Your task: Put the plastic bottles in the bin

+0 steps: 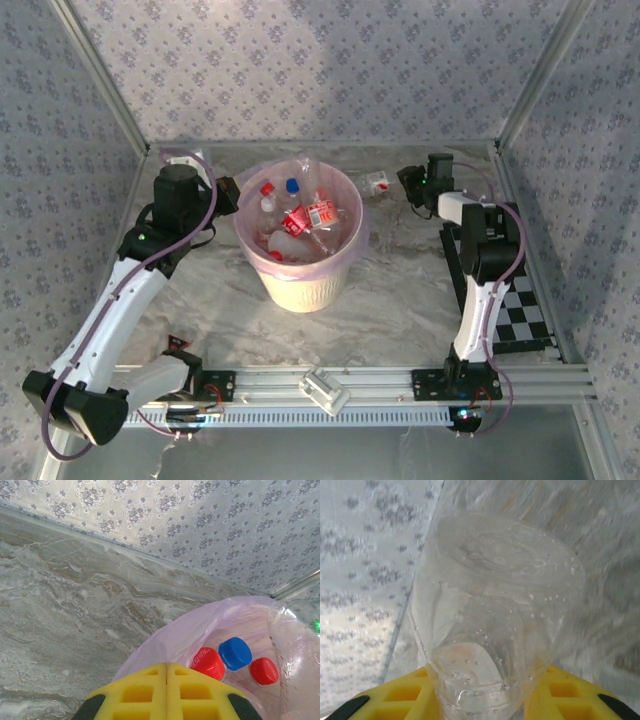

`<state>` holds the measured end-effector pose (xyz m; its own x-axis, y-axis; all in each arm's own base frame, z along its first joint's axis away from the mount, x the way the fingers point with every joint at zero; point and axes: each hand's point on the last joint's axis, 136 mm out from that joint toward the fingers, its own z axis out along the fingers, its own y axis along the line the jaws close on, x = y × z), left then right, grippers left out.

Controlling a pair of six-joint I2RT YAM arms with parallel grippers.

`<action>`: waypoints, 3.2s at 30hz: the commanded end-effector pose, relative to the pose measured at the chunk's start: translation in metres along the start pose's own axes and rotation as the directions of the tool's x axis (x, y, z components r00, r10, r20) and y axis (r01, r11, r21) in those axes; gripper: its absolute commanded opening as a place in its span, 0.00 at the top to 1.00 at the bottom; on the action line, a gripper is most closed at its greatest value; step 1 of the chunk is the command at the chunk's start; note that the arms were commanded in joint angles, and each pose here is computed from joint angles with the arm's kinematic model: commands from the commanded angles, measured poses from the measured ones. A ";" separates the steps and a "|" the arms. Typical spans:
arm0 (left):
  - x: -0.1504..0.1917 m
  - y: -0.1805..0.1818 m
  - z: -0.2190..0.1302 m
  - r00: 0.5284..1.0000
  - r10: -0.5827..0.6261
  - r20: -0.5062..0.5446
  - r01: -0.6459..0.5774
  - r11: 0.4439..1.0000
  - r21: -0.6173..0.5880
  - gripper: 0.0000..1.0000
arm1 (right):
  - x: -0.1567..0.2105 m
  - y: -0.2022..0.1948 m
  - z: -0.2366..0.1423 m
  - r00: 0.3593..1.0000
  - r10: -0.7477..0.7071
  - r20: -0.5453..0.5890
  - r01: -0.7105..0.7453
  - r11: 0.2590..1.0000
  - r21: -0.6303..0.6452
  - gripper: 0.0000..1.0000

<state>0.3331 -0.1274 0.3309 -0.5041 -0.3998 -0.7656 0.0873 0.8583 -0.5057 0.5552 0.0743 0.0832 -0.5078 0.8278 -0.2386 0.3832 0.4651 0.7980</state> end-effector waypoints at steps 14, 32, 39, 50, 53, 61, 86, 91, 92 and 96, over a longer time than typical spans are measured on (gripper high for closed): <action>-0.007 -0.006 -0.014 0.999 0.004 0.033 -0.006 0.999 0.044 1.00 | -0.019 0.078 -0.152 0.876 -0.449 0.174 0.440 0.894 0.089 0.63; 0.012 -0.039 0.012 0.997 0.041 -0.069 -0.030 0.987 0.156 1.00 | 0.065 0.272 -0.395 0.527 -0.781 0.335 0.844 0.436 -0.311 0.67; 0.012 -0.051 0.016 0.995 0.059 -0.079 -0.044 0.983 0.180 1.00 | 0.148 0.281 -0.401 0.408 -0.890 0.204 0.834 0.273 -0.479 0.70; 0.013 -0.037 -0.006 0.998 0.052 -0.037 -0.046 0.990 0.134 0.95 | 0.239 0.259 -0.357 0.219 -0.975 -0.045 0.781 0.203 -0.590 0.69; 0.013 -0.029 -0.012 0.999 0.042 -0.018 -0.039 0.993 0.114 0.93 | 0.250 0.251 -0.340 0.183 -0.978 -0.099 0.787 0.206 -0.581 0.69; 0.012 -0.015 -0.021 1.000 0.002 0.010 -0.003 0.995 0.095 0.89 | 0.259 0.261 -0.323 0.205 -0.975 -0.086 0.792 0.217 -0.571 0.59; 0.024 0.006 -0.019 0.998 -0.063 0.007 0.062 0.995 0.077 0.75 | 0.347 0.298 -0.238 0.103 -0.994 -0.025 0.870 0.102 -0.482 0.36; 0.023 0.015 -0.022 0.999 -0.050 0.016 0.049 0.998 0.044 0.75 | 0.330 0.266 -0.217 0.154 -0.982 -0.106 0.883 0.185 -0.432 0.40; 0.023 0.015 -0.023 0.999 -0.048 0.019 0.047 0.998 0.041 0.75 | 0.326 0.264 -0.216 0.165 -0.980 -0.111 0.884 0.197 -0.424 0.41; 0.017 0.017 -0.029 0.999 -0.035 0.033 0.034 0.999 0.027 0.74 | 0.313 0.264 -0.212 0.177 -0.978 -0.112 0.902 0.207 -0.380 0.42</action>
<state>0.3051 -0.1188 0.3067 -0.5142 -0.4463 -0.7324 0.0863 0.8227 -0.5619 0.3220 0.4171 0.3777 -0.4676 -0.2708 -0.8414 -0.7451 0.6329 0.2104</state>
